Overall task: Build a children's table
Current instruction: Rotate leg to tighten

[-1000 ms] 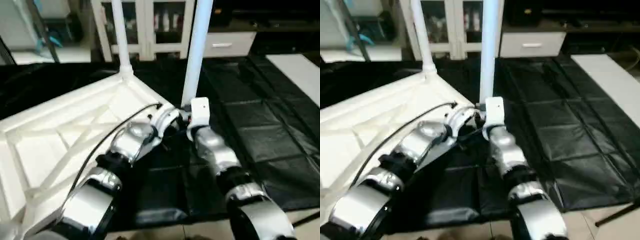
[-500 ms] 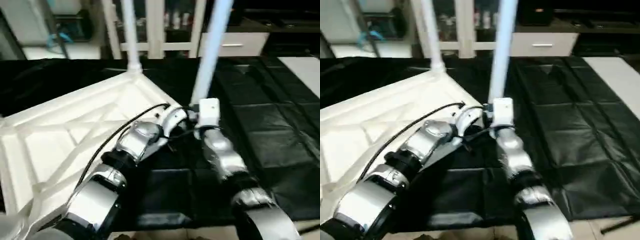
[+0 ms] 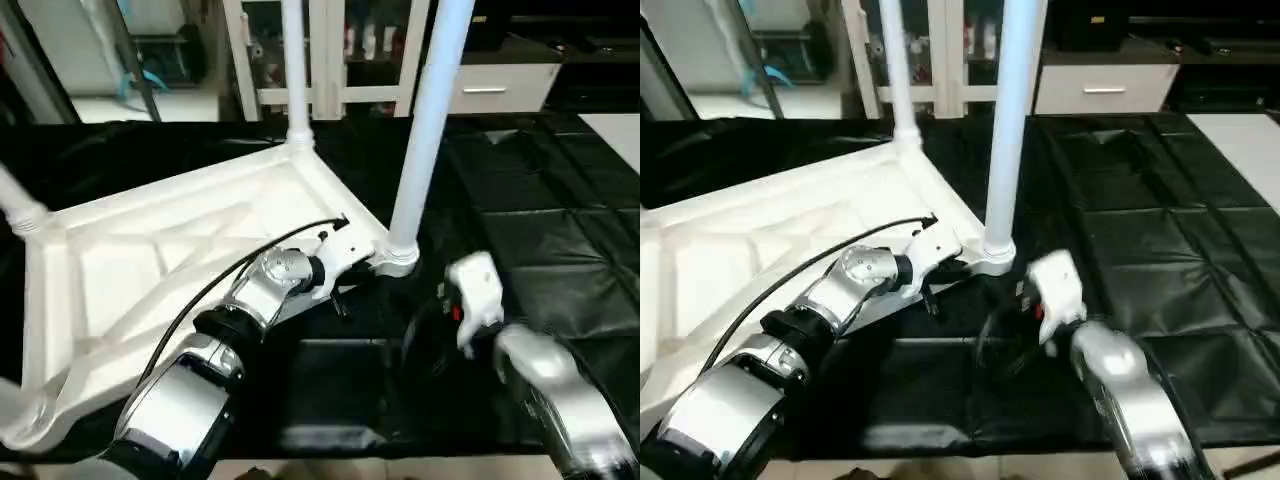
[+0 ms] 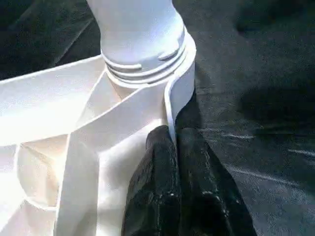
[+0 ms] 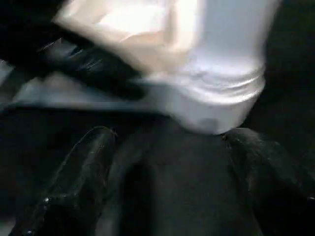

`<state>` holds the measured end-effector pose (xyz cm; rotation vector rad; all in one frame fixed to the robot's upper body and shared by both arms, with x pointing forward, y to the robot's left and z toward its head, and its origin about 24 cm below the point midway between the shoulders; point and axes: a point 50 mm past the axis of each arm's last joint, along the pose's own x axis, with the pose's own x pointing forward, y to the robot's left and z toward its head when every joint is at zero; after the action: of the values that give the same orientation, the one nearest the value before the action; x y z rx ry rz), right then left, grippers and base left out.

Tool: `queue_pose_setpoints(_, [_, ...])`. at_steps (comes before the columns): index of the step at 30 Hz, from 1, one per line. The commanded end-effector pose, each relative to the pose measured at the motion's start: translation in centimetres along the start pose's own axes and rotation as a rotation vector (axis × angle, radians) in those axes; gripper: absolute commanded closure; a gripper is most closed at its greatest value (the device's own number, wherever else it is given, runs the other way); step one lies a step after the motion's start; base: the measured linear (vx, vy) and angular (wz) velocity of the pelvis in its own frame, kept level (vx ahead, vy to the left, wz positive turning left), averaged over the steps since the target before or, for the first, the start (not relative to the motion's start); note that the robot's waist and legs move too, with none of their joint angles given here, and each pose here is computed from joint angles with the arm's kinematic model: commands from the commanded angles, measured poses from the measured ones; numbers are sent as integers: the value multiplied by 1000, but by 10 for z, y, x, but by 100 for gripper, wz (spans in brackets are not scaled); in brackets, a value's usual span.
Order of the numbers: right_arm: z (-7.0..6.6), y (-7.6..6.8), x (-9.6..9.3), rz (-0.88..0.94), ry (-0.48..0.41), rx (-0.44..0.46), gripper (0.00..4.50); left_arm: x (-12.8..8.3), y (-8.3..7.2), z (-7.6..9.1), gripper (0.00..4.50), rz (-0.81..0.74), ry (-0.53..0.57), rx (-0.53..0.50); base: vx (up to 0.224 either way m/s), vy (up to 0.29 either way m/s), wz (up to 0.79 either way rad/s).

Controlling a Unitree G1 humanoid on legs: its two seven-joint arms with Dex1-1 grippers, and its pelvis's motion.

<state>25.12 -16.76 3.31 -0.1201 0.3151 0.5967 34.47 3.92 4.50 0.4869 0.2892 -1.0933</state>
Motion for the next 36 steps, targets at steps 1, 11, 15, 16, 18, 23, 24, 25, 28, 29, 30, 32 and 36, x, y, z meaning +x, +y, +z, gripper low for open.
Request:
queue_pose_setpoints(1, [8,8,-1,51,-11,0,68,4,-4,19,450,21,-147,57,0,0,0])
queue_pose_setpoints(11, [23,26,-10,194,2,-12,68,-32,11,14,356,-34,-214,-144,0,0,0])
queue_pose_setpoints(15, [25,29,-12,196,9,-8,68,-64,15,13,325,-89,-250,-179,16,7,0])
queue_pose_setpoints(16, [25,30,-12,197,10,-6,68,-68,14,13,316,-105,-248,-178,0,0,0])
queue_pose_setpoints(18, [24,32,-14,207,16,3,68,-86,6,9,299,-192,-219,-172,0,0,0])
queue_pose_setpoints(23, [22,35,-18,224,29,7,68,-109,-9,-2,262,-326,-111,-178,0,0,0])
queue_pose_setpoints(24, [21,35,-18,226,31,8,68,-113,-14,-4,256,-352,-85,-183,0,0,0])
queue_pose_setpoints(25, [21,35,-18,226,33,9,68,-115,-18,-6,249,-370,-64,-189,0,0,0])
queue_pose_setpoints(28, [21,36,-18,229,41,8,68,-115,-25,-15,217,-355,48,-164,0,0,0])
queue_pose_setpoints(29, [21,36,-18,229,41,8,68,-115,-25,-15,211,-355,48,-164,0,0,0])
queue_pose_setpoints(30, [21,36,-18,229,43,5,68,-111,-21,-26,203,-285,144,-128,0,0,0])
queue_pose_setpoints(32, [21,36,-18,228,44,4,68,-109,-15,-32,182,-218,201,-104,0,0,0])
queue_pose_setpoints(36, [21,36,-19,227,48,-2,68,-107,9,-38,182,14,284,-39,0,0,0])
